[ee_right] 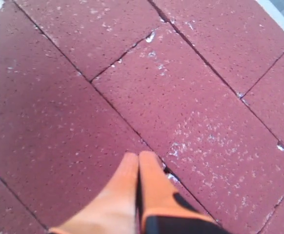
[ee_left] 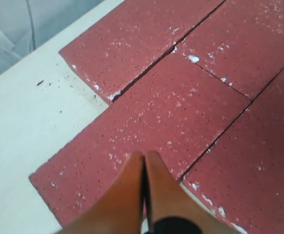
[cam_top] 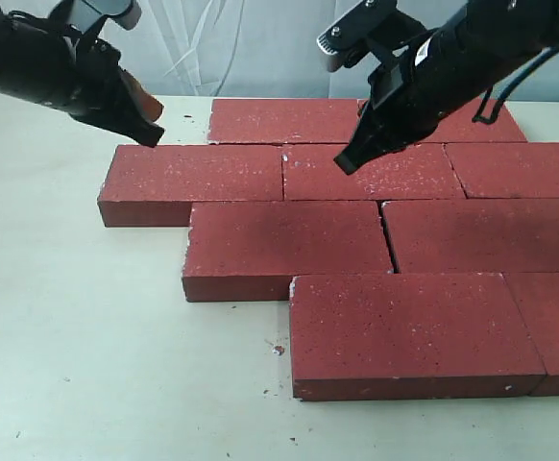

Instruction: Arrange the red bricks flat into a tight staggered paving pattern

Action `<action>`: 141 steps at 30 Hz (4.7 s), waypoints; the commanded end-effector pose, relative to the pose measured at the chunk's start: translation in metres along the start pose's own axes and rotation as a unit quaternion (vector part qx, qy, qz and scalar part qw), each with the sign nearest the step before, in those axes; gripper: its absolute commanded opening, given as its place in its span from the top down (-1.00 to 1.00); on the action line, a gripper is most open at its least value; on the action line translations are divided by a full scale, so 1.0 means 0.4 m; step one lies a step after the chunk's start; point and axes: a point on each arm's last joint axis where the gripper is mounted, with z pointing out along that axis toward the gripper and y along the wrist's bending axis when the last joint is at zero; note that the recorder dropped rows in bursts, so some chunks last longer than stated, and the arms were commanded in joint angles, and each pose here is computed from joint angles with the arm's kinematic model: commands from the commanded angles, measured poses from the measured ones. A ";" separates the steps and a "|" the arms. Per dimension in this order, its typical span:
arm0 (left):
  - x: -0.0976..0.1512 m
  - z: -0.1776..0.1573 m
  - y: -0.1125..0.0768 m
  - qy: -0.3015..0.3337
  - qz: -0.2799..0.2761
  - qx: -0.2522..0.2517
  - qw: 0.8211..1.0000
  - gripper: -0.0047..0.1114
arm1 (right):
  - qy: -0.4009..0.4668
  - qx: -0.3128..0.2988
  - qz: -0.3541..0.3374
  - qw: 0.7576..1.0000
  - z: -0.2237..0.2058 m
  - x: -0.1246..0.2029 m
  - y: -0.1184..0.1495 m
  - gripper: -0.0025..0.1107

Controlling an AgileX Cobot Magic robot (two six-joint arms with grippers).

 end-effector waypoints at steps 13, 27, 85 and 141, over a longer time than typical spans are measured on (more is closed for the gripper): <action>0.093 -0.197 0.091 0.171 -0.099 -0.177 0.964 0.92 | 0.061 0.122 0.245 0.960 -0.209 0.180 -0.229 0.97; 0.070 -0.347 0.023 -0.043 -0.063 -0.239 0.968 0.92 | -0.177 0.293 0.229 0.911 -0.406 0.299 -0.113 0.97; 0.184 -0.536 -0.132 -0.315 -0.088 -0.284 0.901 0.92 | -0.405 0.335 0.224 0.821 -0.557 0.490 0.168 0.97; 0.561 -0.470 -0.272 -0.305 -0.127 -0.354 0.875 0.92 | -0.409 0.328 0.233 0.819 -0.556 0.490 0.169 0.97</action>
